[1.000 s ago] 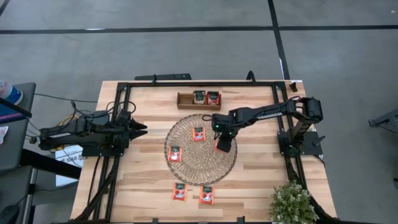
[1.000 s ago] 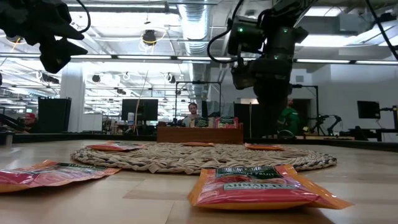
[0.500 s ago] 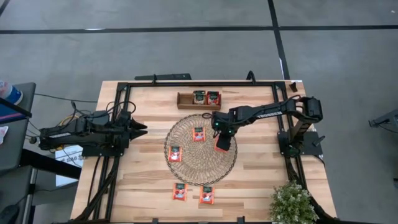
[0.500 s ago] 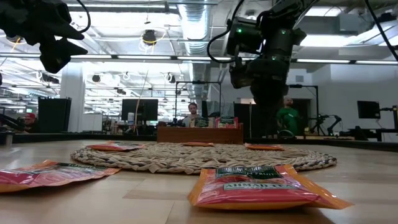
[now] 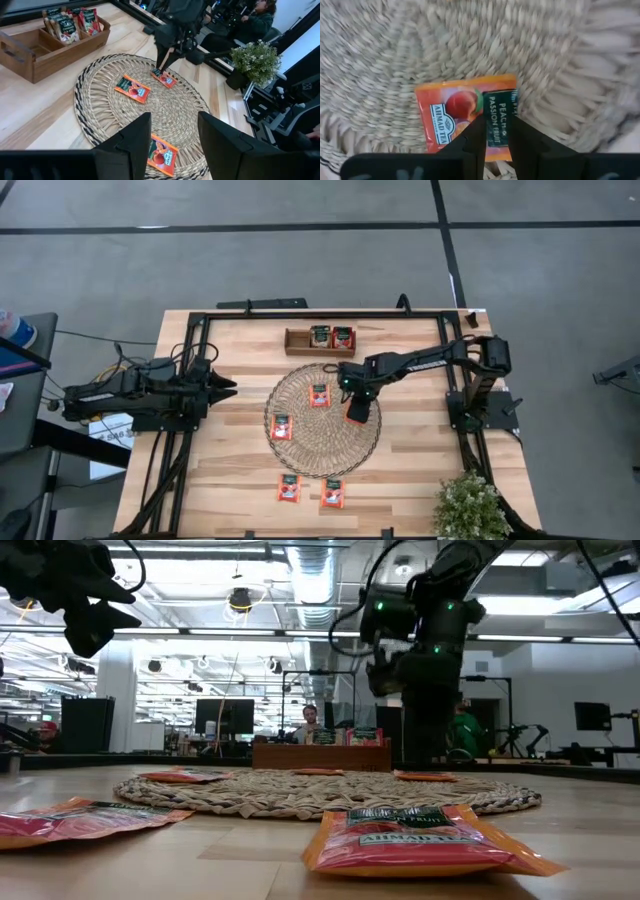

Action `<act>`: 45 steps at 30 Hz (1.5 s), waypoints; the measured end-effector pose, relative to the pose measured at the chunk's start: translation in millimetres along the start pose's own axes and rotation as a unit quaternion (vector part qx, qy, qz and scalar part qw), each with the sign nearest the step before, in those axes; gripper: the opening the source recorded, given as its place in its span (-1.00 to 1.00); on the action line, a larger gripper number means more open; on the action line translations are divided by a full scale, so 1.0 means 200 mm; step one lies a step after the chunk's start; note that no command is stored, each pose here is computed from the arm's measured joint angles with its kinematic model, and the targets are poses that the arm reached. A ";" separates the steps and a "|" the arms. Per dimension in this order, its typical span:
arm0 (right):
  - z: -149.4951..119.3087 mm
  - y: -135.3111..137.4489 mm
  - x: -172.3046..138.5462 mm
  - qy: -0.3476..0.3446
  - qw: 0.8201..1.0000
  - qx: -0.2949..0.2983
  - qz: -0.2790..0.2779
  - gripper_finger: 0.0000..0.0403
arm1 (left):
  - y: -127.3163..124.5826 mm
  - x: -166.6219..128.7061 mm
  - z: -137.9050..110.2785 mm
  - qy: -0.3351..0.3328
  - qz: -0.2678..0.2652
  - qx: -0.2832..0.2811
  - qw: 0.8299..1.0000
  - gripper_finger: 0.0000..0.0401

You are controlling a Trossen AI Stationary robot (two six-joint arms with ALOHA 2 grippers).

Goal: Pick & Place Tea
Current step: Put the orange tea bag into the left section of the wooden organizer

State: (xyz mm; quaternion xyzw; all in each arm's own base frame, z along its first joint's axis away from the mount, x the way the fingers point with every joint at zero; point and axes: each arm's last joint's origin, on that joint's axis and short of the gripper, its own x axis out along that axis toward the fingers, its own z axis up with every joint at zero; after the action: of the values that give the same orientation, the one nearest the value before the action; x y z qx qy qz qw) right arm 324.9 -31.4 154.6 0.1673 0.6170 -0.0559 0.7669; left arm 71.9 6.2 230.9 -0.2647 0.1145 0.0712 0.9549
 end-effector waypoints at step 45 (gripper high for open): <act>0.04 -0.01 0.07 0.033 0.999 0.013 -0.004 -1.00 | 0.00 0.00 0.00 0.000 -0.001 0.005 1.000 -0.23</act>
State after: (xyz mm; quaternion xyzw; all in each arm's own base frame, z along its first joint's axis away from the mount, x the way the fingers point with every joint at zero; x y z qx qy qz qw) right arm 334.1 -33.7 142.1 0.1766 0.6422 -0.0619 0.7433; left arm 71.9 6.2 231.0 -0.2597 0.1147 0.0698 0.9563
